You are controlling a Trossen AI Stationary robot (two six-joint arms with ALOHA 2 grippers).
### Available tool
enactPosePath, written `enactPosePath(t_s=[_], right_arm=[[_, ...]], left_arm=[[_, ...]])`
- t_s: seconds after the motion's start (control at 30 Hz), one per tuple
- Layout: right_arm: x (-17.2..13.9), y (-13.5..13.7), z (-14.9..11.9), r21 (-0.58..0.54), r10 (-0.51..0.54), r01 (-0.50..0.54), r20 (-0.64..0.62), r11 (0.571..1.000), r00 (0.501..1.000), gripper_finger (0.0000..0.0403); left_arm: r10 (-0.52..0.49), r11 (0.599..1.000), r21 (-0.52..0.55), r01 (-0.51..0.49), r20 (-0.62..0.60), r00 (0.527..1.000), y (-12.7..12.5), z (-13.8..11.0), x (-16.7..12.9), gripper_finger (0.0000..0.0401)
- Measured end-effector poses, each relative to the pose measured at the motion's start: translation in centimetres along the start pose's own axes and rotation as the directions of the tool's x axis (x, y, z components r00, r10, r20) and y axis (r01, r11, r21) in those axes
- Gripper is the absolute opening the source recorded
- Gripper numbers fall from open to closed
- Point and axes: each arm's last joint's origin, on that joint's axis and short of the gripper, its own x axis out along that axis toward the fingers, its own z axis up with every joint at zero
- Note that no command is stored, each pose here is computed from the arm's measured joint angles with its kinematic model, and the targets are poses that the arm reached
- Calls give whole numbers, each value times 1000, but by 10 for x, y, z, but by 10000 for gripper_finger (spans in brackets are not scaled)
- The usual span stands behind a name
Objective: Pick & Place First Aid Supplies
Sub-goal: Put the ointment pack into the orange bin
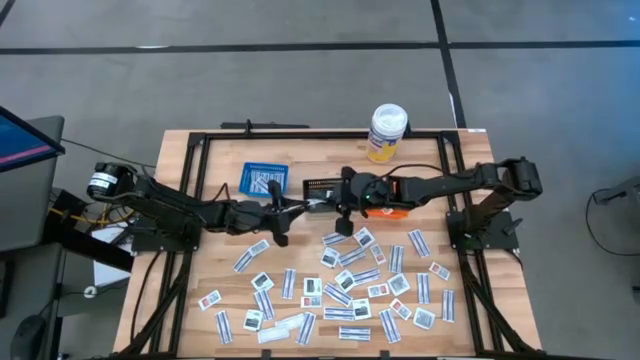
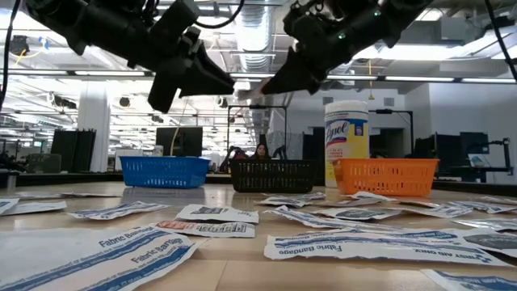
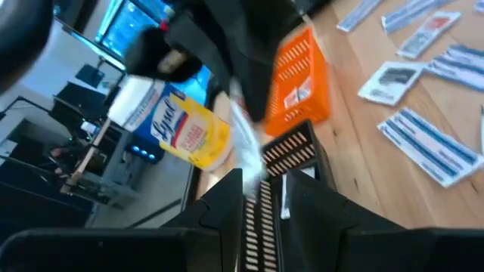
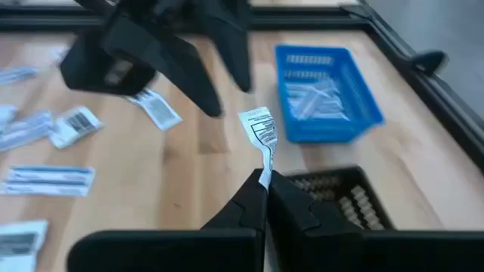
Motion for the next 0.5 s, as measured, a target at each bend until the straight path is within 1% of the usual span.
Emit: enactPosePath(t_s=[0.07,0.13,0.27,0.43,0.5], right_arm=[[1,1,-4,0,14,-14,-20,1000,1000,1],[3,1,-1,1,19,-19,2,1000,1000,1],[4,1,-2,2,18,-18,6,1000,1000,1],[4,1,-1,3,18,-18,11,1000,1000,0],[4,1,-1,5,19,-19,13,1000,1000,0]], left_arm=[[13,1000,-10,-13,11,1000,2,1,0,106],[19,1000,-15,-19,14,1000,3,1,1,106],[20,1000,-15,-20,15,1000,3,1,1,106],[2,1000,-10,-2,23,1000,0,2,-1,105],[-13,1000,10,12,24,1000,-1,2,-1,105]])
